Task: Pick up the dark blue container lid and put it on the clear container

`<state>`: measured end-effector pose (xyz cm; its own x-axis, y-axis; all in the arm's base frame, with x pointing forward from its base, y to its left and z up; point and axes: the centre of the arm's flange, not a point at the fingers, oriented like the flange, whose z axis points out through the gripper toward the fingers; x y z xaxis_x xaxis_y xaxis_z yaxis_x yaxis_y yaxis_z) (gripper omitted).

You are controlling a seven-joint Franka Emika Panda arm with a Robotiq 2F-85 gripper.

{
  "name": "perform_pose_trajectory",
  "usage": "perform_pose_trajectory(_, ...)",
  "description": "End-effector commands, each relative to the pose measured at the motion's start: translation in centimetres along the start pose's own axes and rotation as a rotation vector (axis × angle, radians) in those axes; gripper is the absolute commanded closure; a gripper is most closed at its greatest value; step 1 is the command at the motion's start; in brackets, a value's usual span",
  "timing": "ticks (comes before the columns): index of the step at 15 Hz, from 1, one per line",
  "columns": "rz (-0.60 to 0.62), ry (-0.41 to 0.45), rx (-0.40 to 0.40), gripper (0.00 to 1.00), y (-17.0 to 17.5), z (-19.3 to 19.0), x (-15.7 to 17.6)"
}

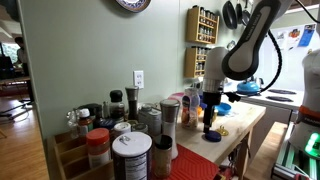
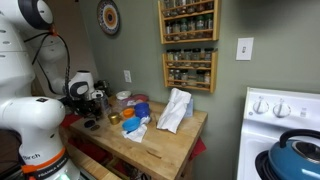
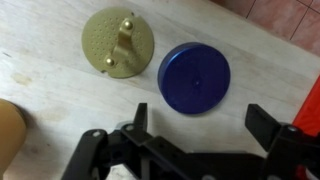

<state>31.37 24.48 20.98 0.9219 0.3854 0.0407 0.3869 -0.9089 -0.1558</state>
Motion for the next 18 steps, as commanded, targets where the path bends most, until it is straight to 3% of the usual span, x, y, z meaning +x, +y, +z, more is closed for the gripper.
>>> perform_pose_trajectory(1, 0.004, -0.039, -0.024, 0.00, 1.1, -0.5, -2.1)
perform_pose_trajectory(6, 0.140, -0.035, -0.052, 0.00, 2.4, -2.4, -2.5)
perform_pose_trajectory(9, 0.220, -0.089, -0.044, 0.00, 2.4, -2.7, -3.1)
perform_pose_trajectory(12, 0.206, -0.156, -0.027, 0.00, 1.6, -1.4, -3.7)
perform_pose_trajectory(18, 0.175, -0.123, 0.000, 0.00, -0.5, 0.3, -3.4)
